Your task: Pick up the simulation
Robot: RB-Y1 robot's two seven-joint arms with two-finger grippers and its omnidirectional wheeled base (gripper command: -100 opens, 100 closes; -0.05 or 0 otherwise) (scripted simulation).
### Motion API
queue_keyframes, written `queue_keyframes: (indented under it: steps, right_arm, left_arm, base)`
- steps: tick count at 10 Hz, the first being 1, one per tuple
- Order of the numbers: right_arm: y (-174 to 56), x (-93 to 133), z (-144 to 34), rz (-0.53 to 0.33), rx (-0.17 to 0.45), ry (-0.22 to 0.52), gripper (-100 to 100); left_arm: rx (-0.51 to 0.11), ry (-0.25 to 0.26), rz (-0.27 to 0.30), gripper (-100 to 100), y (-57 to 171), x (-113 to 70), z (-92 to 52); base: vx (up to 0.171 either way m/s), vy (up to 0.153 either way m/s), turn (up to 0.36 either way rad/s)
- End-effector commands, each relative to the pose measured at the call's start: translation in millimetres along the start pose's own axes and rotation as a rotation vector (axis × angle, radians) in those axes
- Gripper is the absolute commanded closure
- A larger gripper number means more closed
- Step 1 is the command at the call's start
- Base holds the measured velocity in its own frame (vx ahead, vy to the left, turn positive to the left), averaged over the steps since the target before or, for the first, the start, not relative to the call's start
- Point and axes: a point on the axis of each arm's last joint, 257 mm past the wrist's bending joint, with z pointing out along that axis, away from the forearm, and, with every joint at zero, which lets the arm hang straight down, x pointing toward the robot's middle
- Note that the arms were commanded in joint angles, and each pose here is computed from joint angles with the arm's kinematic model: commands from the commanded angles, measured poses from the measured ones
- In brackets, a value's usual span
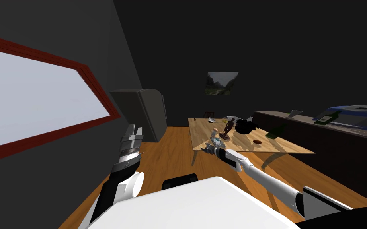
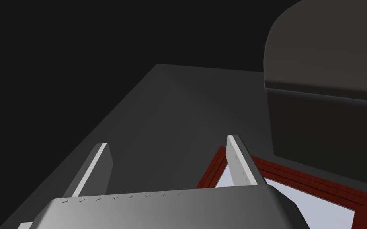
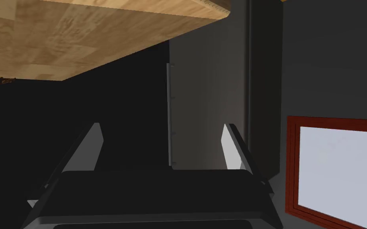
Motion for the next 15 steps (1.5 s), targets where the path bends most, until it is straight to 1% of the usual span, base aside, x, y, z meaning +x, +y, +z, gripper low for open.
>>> queue_keyframes:
  steps: [1,2,3,4,5,6,8,10,11,12,13,15]
  right_arm:
    - [-19.1,27.2,-11.7,-0.09,0.031,0.084,-100]
    - [-19.1,27.6,-11.7,-0.093,0.031,0.085,-100]
    - [-38.4,44.8,-21.2,-0.167,0.051,0.149,-100]
    - [-52.8,54.4,-28.5,-0.234,0.061,0.196,-100]
    - [-58.1,61.5,-32.2,-0.239,0.07,0.214,-100]
    - [-73.5,72.4,-41.3,-0.311,0.079,0.267,-100]
    - [-77.1,76.2,-43.9,-0.308,0.086,0.276,-100]
    - [-108.1,96.4,-65.0,-0.439,0.103,0.38,-100]
    - [-112.6,101.2,-69.1,-0.437,0.111,0.393,-100]
    - [-126.3,109.2,-79.5,-0.499,0.116,0.442,-100]
    - [-128.7,111.7,-81.9,-0.496,0.12,0.448,-100]
    - [-154.7,126.9,-103.8,-0.605,0.126,0.543,-100]
  left_arm:
    - [0.0,0.0,0.0,0,0.0,0.0,0.0]
    - [0.0,0.0,0.0,0,0.0,0.0,0.0]
    - [0.0,0.0,0.0,0,0.0,0.0,0.0]
    - [0.0,0.0,0.0,0,0.0,0.0,0.0]
    - [0.0,0.0,0.0,0,0.0,0.0,0.0]
    - [0.0,0.0,0.0,0,0.0,0.0,0.0]
    - [0.0,0.0,0.0,0,0.0,0.0,0.0]
    - [0.0,0.0,0.0,0,0.0,0.0,0.0]
    - [0.0,0.0,0.0,0,0.0,0.0,0.0]
    - [0.0,0.0,0.0,0,0.0,0.0,0.0]
    - [0.0,0.0,0.0,0,0.0,0.0,0.0]
    - [0.0,0.0,0.0,0,0.0,0.0,0.0]
  base:
    - [0.026,0.031,0.033]
    - [0.018,0.019,0.012]
    - [0.017,0.02,0.037]
    - [0.032,0.021,0.069]
    - [0.027,0.015,0.016]
    - [0.026,0.017,0.025]
    - [0.009,0.006,0.011]
    - [0.022,0.007,0.044]
    - [0.029,0.003,0.026]
    - [0.03,0.0,0.04]
    - [0.023,-0.003,0.022]
    - [0.027,-0.005,0.047]
